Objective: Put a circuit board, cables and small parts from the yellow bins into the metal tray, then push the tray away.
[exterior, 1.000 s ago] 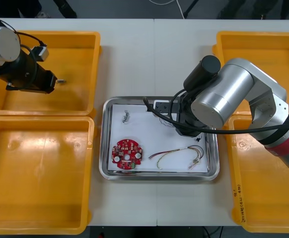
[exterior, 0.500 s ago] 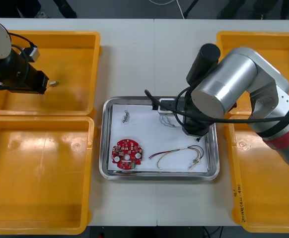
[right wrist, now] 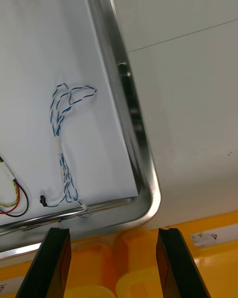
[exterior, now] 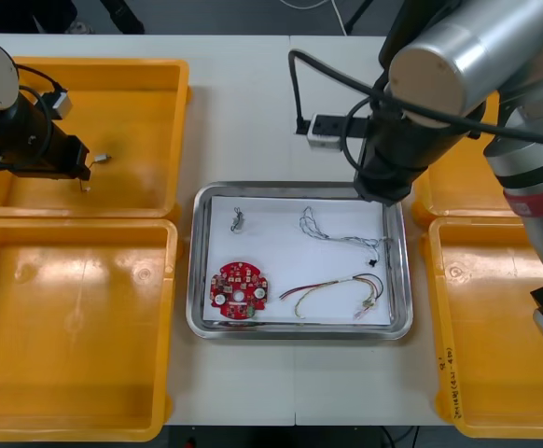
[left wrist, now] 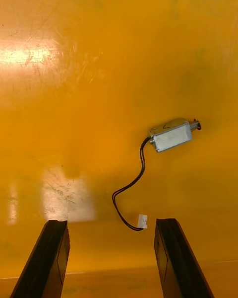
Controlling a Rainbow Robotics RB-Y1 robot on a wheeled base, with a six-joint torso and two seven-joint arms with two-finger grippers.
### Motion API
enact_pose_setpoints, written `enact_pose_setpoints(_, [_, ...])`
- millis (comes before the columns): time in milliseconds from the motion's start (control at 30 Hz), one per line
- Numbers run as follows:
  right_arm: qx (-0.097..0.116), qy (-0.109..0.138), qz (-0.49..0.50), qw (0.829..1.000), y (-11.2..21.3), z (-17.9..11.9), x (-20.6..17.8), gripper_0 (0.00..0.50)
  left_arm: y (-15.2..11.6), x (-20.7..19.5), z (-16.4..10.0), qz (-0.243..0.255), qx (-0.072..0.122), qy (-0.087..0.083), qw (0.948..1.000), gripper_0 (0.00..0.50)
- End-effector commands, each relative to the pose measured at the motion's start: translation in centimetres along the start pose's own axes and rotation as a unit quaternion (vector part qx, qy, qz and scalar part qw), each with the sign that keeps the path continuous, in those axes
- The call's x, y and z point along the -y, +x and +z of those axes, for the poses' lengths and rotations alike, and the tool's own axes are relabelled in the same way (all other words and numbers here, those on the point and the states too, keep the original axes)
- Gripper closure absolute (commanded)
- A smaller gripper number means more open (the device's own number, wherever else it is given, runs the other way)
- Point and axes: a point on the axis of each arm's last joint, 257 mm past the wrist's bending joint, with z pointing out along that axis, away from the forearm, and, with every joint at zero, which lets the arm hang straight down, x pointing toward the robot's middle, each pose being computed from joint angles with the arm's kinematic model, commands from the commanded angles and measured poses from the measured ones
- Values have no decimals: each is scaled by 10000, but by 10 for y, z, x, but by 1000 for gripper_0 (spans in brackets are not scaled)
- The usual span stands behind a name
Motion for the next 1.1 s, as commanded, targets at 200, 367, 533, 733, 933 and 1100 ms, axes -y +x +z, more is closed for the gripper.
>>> enact_pose_setpoints(200, [750,503,1391,9862,9,-65,67,0,-54,-7,-59,222,507,-94,9984,0])
enact_pose_setpoints(367, [720,547,2336,9681,41,-71,80,0,-63,3,-63,138,578,-46,9982,0])
enact_pose_setpoints(533, [606,644,3294,9400,79,-76,92,0,-74,22,-66,-256,654,49,9975,0])
enact_pose_setpoints(733, [640,633,4192,9034,111,-82,99,0,-78,37,-63,-481,671,47,9966,0])
enact_pose_setpoints(933, [624,477,4974,8640,143,-89,95,0,-79,42,-57,-502,648,-132,9965,0])
enact_pose_setpoints(1100, [519,425,5427,8372,171,-91,90,0,-76,46,-49,-601,588,-99,9964,0])
